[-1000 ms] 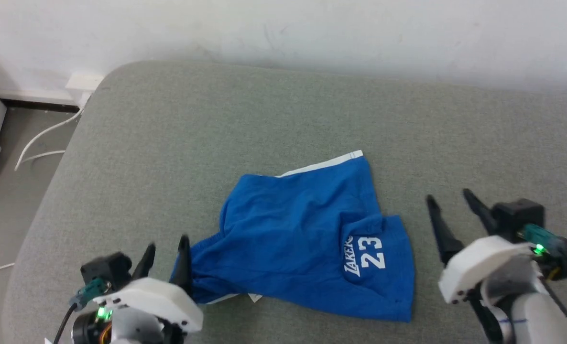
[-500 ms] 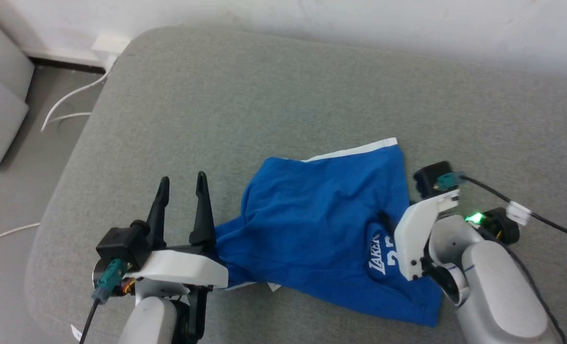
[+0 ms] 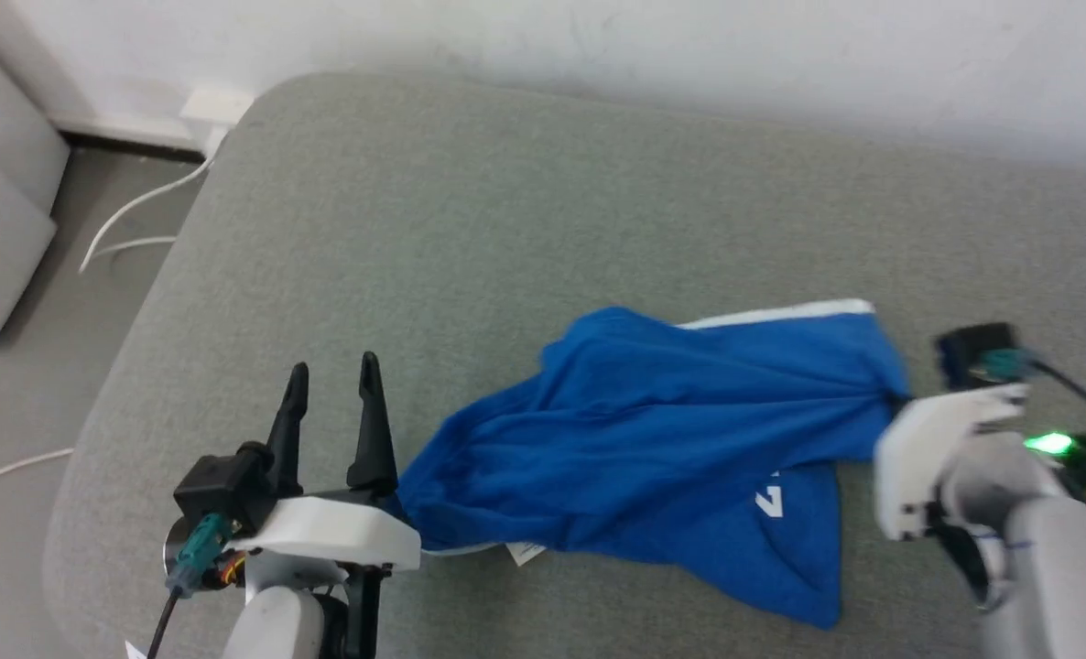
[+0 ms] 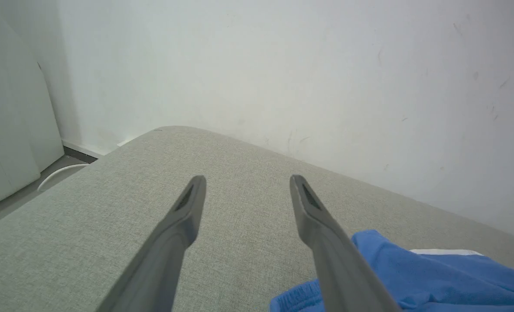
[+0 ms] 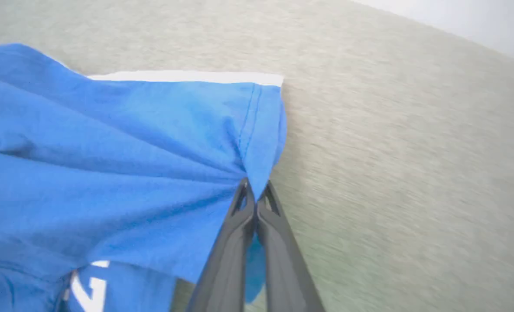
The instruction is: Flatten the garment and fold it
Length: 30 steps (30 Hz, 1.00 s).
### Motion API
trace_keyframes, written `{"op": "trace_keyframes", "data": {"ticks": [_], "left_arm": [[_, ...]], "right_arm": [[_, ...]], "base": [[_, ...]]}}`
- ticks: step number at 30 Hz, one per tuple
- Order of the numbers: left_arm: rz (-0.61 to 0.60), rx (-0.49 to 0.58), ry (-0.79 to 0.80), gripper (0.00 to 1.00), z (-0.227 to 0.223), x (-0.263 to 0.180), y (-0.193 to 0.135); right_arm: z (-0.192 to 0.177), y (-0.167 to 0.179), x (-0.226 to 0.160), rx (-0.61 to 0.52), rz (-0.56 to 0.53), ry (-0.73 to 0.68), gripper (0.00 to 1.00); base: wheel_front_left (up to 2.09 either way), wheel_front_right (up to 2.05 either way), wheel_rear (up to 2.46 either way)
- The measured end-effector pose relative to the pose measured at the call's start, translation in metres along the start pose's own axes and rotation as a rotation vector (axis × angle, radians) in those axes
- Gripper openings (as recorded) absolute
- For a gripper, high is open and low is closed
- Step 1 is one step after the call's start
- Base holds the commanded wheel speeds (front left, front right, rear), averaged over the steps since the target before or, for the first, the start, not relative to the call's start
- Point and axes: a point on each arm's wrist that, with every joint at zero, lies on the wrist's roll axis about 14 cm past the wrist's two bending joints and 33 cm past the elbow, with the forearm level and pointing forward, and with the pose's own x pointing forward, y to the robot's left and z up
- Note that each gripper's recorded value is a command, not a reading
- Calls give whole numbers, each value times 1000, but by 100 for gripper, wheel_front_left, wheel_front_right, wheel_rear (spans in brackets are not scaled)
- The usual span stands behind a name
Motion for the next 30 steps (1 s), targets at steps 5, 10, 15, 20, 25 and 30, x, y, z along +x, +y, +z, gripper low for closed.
{"op": "trace_keyframes", "data": {"ticks": [5,10,15,20,25,30], "left_arm": [[-59,-8,-3,100,0,1,-17],[-132,-20,15,100,-6,2,-39],[-252,-9,61,100,-21,-1,-73],[-450,32,100,100,-27,8,-129],[-566,84,178,100,-35,21,-168],[-610,131,295,100,-52,35,-193]], "right_arm": [[-5,-78,-41,96,-228,-77,0],[-24,-120,-72,150,-363,-93,0],[-20,-114,-75,183,-339,-155,100],[-2,-105,-75,171,-308,-287,100],[5,-86,-78,146,-257,-373,100],[2,-82,-84,156,-249,-398,100]], "base": [[0,0,0],[0,0,0],[0,0,0],[0,0,0],[0,0,0],[0,0,0]]}}
